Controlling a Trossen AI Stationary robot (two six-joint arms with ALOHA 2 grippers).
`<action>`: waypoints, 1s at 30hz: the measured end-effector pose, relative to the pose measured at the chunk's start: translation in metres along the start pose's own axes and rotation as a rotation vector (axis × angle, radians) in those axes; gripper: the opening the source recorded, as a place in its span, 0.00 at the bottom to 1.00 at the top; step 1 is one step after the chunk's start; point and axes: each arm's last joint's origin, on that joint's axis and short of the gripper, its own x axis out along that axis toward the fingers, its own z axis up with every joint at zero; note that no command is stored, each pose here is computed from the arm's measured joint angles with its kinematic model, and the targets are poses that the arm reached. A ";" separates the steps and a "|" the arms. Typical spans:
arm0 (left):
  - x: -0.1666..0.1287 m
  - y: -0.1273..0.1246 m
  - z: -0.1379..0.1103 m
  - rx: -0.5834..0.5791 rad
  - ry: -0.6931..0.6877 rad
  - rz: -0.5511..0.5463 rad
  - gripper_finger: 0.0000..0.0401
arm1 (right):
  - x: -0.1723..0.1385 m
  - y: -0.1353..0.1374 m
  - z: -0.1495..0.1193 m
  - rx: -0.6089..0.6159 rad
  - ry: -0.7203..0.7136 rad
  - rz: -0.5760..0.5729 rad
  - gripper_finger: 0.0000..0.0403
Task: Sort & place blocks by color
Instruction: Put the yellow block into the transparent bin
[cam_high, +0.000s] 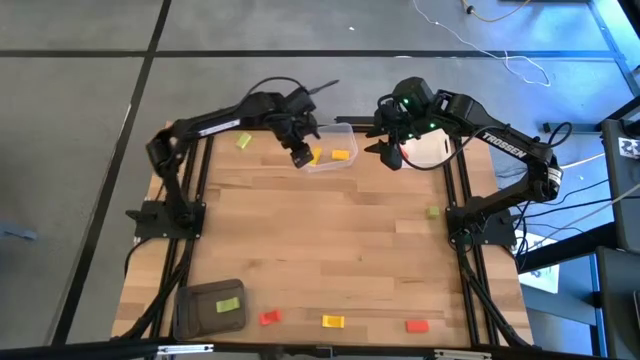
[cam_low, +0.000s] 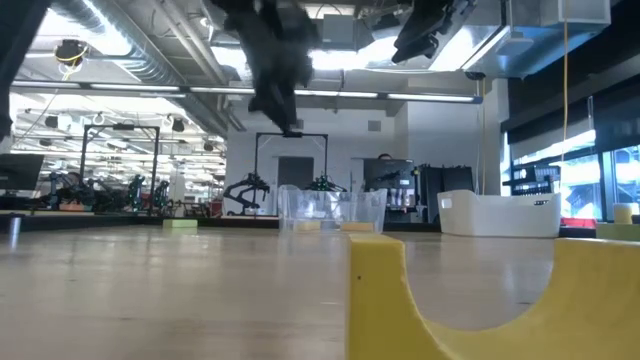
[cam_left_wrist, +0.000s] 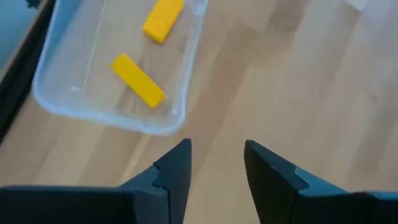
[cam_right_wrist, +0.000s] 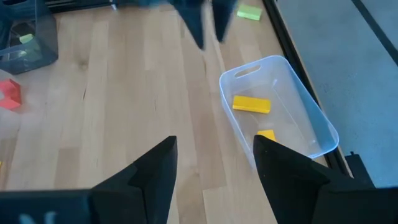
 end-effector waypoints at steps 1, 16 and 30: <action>-0.010 -0.005 -0.003 -0.009 -0.008 0.008 0.34 | 0.000 0.000 0.001 -0.002 -0.007 -0.002 0.53; -0.116 -0.087 -0.064 0.084 -0.072 -0.052 0.34 | 0.005 0.020 -0.001 -0.095 0.008 0.221 0.53; -0.122 -0.129 -0.105 0.155 0.127 0.008 0.34 | 0.015 0.082 0.000 -0.181 0.091 0.242 0.53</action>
